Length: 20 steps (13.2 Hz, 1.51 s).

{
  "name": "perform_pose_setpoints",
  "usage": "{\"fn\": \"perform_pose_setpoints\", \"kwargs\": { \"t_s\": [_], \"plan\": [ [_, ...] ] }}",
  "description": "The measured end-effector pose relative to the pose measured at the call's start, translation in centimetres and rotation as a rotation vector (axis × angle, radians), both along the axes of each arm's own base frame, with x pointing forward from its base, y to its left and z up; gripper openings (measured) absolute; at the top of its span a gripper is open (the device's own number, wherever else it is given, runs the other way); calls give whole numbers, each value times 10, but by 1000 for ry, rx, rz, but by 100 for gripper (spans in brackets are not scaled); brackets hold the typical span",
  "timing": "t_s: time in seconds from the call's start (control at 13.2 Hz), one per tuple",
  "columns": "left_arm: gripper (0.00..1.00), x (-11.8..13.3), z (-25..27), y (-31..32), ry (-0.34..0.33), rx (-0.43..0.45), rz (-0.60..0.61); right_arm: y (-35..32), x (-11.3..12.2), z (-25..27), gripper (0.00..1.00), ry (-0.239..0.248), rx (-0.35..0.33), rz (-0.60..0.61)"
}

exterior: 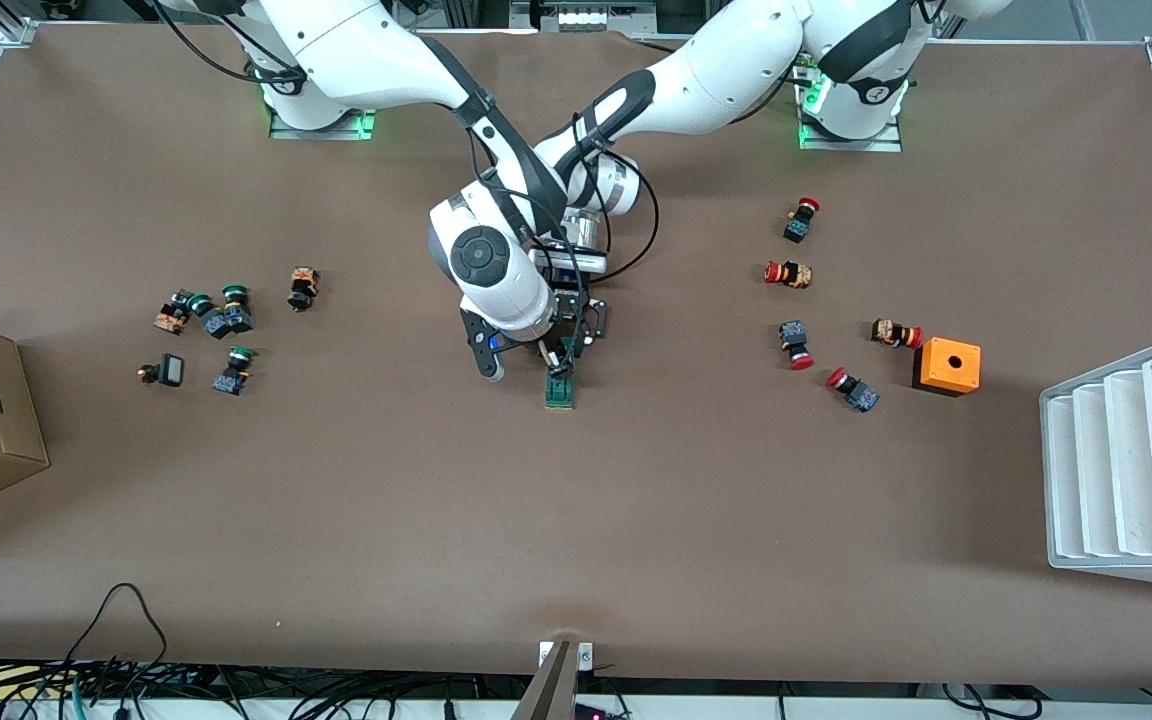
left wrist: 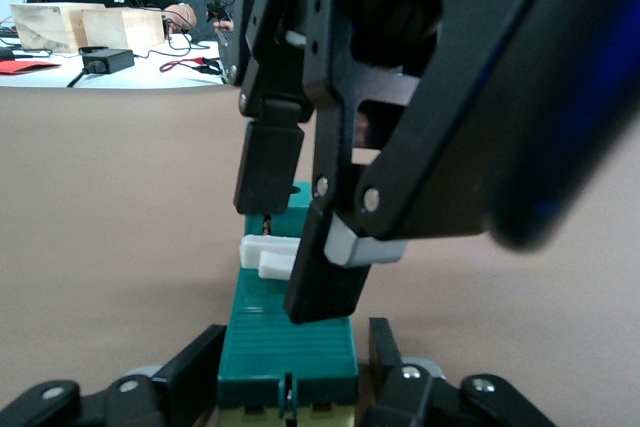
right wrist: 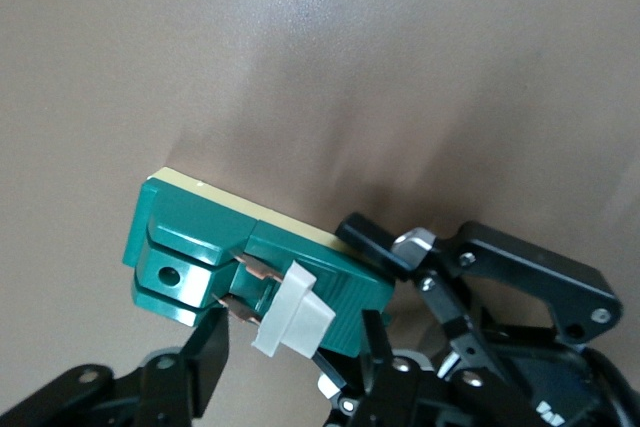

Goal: Close load switch with both arms
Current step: 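Push the white slider toward the switch pins with the right gripper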

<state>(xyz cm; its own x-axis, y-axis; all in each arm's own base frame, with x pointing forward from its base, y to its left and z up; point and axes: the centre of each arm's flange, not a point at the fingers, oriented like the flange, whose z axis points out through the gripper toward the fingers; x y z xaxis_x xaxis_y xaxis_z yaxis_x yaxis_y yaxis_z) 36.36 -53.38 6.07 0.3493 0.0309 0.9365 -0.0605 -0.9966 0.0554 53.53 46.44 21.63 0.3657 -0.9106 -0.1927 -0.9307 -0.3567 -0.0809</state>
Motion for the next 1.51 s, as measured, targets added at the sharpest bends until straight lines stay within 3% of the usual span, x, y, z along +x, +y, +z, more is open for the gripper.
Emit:
{"fn": "perform_pose_setpoints", "kwargs": {
  "t_s": [0.61, 0.76, 1.51],
  "plan": [
    [62, 0, 0, 0, 0, 0, 0, 1, -2, -3, 50, -35, 0, 10],
    [62, 0, 0, 0, 0, 0, 0, 0, -2, -1, 41, -35, -3, 11],
    [62, 0, 0, 0, 0, 0, 0, 0, -2, 6, 33, -37, -5, 17]
  ]
}}
